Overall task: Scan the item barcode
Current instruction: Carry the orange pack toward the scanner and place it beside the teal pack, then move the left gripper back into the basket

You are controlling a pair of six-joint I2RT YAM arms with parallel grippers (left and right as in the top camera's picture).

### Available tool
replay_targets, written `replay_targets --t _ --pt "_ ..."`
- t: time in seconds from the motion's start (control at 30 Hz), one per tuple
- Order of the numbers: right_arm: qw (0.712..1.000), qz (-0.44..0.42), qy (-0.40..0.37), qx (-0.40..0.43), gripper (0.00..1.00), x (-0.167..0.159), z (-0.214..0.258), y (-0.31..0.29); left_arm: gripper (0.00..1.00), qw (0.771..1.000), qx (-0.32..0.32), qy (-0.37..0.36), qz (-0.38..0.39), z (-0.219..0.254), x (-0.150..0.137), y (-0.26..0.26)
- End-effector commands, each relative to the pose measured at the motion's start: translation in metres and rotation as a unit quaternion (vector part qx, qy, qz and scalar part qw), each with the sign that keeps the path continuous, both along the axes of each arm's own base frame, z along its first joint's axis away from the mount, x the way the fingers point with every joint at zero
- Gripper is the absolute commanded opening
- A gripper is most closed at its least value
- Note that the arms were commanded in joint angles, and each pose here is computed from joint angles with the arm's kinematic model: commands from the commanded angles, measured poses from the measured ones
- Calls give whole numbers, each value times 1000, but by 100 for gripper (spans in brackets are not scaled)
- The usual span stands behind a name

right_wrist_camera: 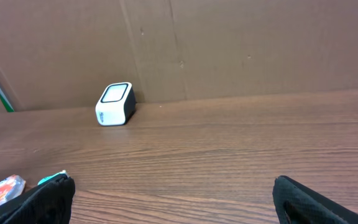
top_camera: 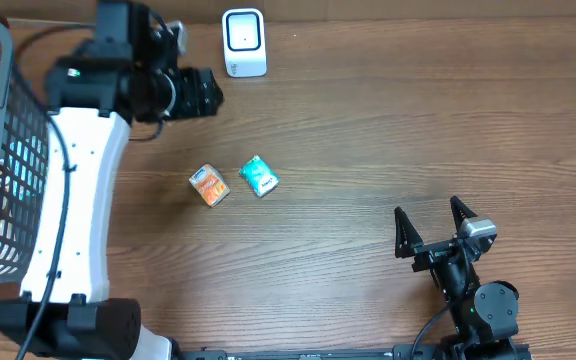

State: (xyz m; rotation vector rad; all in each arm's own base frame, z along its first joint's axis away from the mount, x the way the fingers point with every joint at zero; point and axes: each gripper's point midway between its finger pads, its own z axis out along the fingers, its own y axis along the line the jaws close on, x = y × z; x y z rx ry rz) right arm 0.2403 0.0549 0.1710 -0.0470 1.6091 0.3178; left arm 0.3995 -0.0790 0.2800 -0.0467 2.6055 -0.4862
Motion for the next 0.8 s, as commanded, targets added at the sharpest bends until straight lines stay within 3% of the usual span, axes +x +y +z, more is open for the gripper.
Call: replay_targets --t 0.0,0.17,0.3,0.53,0.77 --pt "1000 -6 -1 2 100 1 -2 -2 67 996 30 -68 40 60 -1 39" --pt "1000 -6 -1 2 100 1 -2 -2 67 978 55 -109 171 112 -19 127" --pt "1000 -6 -1 2 100 1 -2 -2 72 950 58 -96 292 114 -42 203" --pt "1000 -6 -1 2 100 1 -2 -2 79 876 62 -26 477 76 -91 319" --pt "1000 -6 -1 2 100 1 -2 -2 80 846 81 28 527 19 -109 372"
